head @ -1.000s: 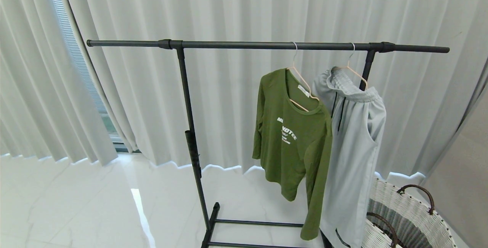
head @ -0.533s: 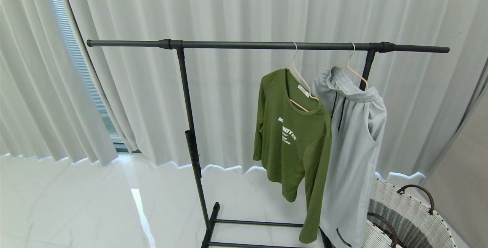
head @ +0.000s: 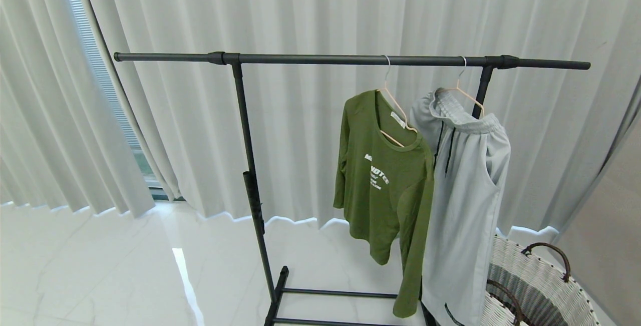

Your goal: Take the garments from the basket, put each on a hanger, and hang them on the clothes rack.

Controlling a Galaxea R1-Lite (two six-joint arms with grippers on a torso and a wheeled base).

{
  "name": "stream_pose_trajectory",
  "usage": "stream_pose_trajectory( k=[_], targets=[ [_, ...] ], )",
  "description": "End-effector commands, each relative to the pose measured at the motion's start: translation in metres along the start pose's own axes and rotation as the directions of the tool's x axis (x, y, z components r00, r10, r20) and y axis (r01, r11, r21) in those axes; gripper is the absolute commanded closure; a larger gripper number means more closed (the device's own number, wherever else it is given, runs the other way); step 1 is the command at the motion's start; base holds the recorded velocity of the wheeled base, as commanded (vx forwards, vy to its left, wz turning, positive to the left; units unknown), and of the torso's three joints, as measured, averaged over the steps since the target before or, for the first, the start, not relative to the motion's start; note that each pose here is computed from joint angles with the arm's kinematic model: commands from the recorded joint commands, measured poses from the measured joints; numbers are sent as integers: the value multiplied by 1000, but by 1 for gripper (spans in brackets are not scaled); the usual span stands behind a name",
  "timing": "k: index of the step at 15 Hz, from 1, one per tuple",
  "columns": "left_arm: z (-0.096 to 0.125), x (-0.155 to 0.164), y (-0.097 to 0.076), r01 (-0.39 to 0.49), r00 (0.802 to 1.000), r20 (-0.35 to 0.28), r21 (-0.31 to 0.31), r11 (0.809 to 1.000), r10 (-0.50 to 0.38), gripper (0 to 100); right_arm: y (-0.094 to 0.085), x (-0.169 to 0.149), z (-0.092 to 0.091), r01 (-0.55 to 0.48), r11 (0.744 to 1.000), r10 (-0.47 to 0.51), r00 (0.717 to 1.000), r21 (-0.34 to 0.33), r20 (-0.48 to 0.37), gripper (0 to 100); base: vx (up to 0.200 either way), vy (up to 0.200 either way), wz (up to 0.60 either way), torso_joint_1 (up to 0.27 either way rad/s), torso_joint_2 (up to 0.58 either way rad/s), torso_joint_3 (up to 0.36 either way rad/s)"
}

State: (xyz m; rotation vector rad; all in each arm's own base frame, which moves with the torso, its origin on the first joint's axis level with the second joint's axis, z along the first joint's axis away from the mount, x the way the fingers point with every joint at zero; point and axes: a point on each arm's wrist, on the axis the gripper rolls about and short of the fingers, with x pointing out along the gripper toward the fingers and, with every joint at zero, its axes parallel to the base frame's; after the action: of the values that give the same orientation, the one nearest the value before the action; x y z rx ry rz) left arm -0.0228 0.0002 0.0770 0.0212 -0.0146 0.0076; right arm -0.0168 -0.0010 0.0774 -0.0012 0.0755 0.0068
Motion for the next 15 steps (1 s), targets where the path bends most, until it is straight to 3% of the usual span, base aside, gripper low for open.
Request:
stream_pose_trajectory(
  k=[1,5,15],
  targets=[
    [0,0,0,0,1000,1,0,1000,0,0,1,-6,-2,30,999,-28,997,-23,77,0,0,0,0,0,0,0],
    [0,0,0,0,1000,1,0,1000,0,0,0,-6,-2,40,999,-41,996,6,78,0,0,0,0,0,0,0],
    [0,0,0,0,1000,1,0,1000,0,0,0,-6,-2,40,999,-41,996,6,78,0,0,0,0,0,0,0]
  ],
)
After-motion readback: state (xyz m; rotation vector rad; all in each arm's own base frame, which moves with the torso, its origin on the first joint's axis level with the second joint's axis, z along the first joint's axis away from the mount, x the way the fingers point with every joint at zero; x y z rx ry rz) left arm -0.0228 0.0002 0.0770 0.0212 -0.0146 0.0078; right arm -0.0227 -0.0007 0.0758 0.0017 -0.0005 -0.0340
